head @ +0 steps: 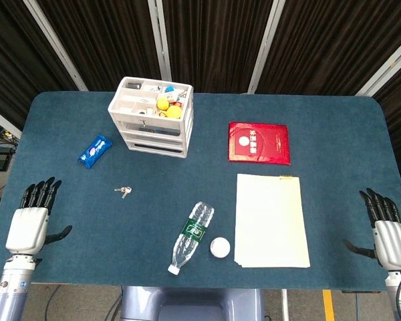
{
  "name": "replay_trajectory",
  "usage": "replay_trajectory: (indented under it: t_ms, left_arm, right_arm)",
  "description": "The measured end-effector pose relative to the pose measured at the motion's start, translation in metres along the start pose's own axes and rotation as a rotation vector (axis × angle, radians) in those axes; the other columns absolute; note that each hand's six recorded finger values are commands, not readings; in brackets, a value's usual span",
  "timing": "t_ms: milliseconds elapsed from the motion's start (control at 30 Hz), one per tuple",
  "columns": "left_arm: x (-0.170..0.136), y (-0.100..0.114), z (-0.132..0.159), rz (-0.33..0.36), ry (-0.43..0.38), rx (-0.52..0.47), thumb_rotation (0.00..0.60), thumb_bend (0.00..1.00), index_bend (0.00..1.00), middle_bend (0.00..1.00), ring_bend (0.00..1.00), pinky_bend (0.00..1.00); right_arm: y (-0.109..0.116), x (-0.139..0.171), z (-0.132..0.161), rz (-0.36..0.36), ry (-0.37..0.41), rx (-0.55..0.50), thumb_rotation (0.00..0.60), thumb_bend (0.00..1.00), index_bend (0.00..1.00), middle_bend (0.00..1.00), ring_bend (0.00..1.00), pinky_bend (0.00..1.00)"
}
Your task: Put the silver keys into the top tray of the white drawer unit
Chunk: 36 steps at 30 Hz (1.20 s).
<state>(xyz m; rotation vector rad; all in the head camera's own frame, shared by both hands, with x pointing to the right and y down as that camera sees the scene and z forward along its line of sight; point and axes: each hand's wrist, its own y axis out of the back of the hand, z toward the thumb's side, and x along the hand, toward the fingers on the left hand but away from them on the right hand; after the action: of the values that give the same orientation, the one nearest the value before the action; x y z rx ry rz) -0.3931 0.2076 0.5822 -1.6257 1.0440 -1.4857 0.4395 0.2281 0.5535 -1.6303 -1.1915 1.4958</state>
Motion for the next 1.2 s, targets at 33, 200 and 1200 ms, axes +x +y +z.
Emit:
replay_trajectory:
  t_ms: [33,200,1200]
  left_arm:
    - [0.000,0.000,0.000,0.001,-0.001,0.001,0.600,0.15,0.00,0.00,0.00,0.00]
    - [0.001,0.001,0.001,-0.003,0.009,-0.012,0.600,0.16,0.00,0.00,0.00,0.00]
    - [0.113,-0.037,0.063,-0.127,0.101,0.150,0.600,0.45,0.54,1.00,0.91,0.76]
  right_arm:
    - [0.000,0.000,0.000,0.000,0.001,0.001,0.600,0.00,0.00,0.00,0.00,0.00]
    - [0.000,0.003,0.001,0.003,0.003,-0.001,0.600,0.00,0.00,0.00,0.00,0.00]
    - [-0.001,0.002,0.001,0.020,0.005,-0.018,0.600,0.00,0.00,0.00,0.00,0.00]
